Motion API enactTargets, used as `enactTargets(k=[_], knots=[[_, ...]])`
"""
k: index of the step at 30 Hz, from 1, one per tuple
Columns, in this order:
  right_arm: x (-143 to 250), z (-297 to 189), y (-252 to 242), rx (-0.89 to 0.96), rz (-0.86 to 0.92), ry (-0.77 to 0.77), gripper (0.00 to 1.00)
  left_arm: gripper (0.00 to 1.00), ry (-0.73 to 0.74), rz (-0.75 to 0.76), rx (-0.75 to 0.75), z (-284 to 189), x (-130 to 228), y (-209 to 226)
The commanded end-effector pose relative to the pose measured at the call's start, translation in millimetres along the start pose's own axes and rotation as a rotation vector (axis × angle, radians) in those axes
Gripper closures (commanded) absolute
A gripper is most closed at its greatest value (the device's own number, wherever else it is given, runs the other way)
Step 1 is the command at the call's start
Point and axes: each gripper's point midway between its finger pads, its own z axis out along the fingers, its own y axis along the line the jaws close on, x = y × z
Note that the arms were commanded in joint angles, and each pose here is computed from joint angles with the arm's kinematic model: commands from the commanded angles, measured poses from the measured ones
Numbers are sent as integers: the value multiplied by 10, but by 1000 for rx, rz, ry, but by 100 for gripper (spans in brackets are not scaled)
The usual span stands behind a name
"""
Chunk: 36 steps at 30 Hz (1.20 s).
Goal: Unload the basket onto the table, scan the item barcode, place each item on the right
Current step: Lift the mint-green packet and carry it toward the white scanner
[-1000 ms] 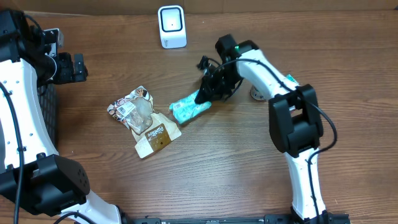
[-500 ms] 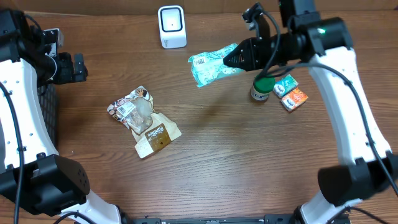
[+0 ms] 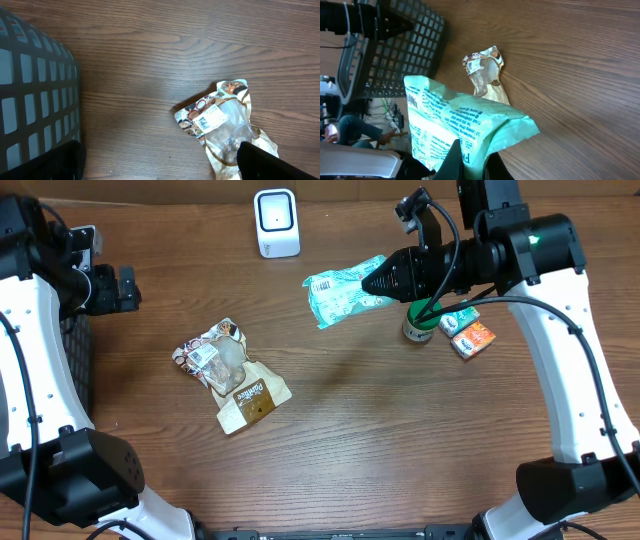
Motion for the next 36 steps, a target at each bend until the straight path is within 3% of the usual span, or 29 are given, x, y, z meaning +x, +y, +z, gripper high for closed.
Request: enactTargets(k=[1,5,12,21,25,30,36], knots=[[-24,-157,216,-36,-32,-43,96,0,-3,13,1,-8,-6,-5],[-105,-119,239,-21,-42,-69,96,1,-3,13,1,-8,-6,-5],[-371,13,-5,285,41,-197,96,0,-3,13,1,-8,-6,-5],[-1081,-92,109,598,-109,-570,96,1,-3,13,1,-8,-6,-5],[-1465,92,166,751,-304,-692,96,0,-3,13,1,-8,-6,-5],[-1801,636,-33,836,-553,-686,96,1,-3,13,1,-8,-6,-5],[-2114,1239,-334,1019,-977,-645,96,0,-3,13,1,-8,-6,-5]])
